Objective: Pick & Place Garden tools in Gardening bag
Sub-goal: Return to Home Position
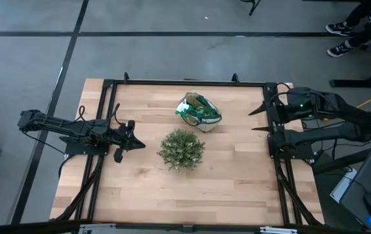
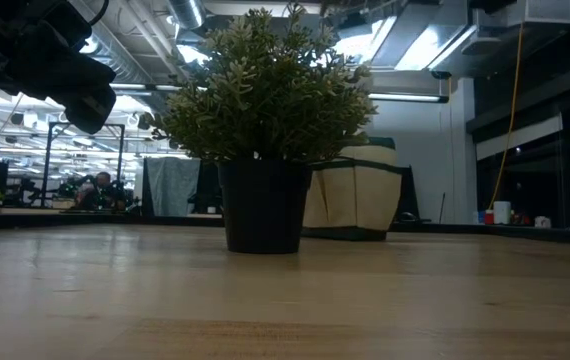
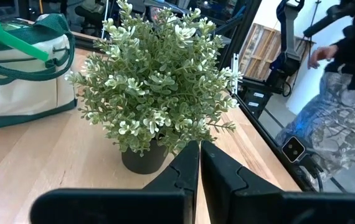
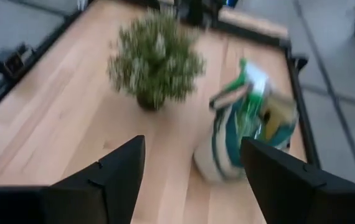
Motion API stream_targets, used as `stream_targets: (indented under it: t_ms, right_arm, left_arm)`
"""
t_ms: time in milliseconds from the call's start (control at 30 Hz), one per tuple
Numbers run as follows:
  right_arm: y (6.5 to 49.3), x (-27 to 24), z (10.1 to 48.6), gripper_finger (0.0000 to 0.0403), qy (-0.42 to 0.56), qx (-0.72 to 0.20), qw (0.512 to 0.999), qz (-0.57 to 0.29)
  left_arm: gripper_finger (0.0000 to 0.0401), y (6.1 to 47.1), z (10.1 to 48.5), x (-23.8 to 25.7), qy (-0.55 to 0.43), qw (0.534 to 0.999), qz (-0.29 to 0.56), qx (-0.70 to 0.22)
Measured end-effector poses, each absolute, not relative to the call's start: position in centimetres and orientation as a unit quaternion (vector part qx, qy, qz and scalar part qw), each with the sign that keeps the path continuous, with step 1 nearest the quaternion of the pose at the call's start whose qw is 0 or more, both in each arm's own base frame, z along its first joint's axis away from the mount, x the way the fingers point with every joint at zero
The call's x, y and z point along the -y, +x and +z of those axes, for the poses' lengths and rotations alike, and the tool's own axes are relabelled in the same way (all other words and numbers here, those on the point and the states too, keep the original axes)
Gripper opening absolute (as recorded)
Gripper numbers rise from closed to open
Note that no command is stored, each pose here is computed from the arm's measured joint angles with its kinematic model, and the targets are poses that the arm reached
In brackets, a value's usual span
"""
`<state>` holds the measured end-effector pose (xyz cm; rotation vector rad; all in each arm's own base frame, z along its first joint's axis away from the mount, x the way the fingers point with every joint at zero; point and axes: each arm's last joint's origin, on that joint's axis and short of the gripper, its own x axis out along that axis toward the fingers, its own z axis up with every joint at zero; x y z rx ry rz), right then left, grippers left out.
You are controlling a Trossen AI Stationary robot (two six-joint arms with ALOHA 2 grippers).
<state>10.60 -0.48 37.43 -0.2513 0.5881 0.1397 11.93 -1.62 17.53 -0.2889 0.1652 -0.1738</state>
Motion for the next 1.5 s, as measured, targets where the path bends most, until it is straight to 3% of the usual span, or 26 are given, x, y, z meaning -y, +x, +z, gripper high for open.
stream_targets:
  t_ms: [233,667,1033,1333,1500]
  right_arm:
    - [12.6,0.0,38.5,0.0268,-0.139,-0.220,0.962,0.084]
    - [12.4,-0.8,38.5,0.0268,-0.147,-0.181,0.966,0.113]
    - [15.3,-0.6,27.9,0.0268,-0.160,0.021,0.984,0.073]
    - [13.7,-0.5,21.1,0.0268,-0.160,0.007,0.985,0.068]
    - [12.6,-0.4,19.6,0.0268,-0.163,0.057,0.983,0.060]
  left_arm:
    - [0.0012,11.9,17.5,1.6,-0.144,0.982,-0.086,-0.082]
    - [0.0011,11.9,17.5,1.6,-0.144,0.982,-0.086,-0.082]
    - [0.0011,11.9,17.5,1.6,-0.144,0.982,-0.086,-0.082]
    - [0.0013,11.9,17.5,1.6,-0.144,0.982,-0.087,-0.082]
    - [0.0010,11.9,17.5,1.6,-0.144,0.982,-0.086,-0.082]
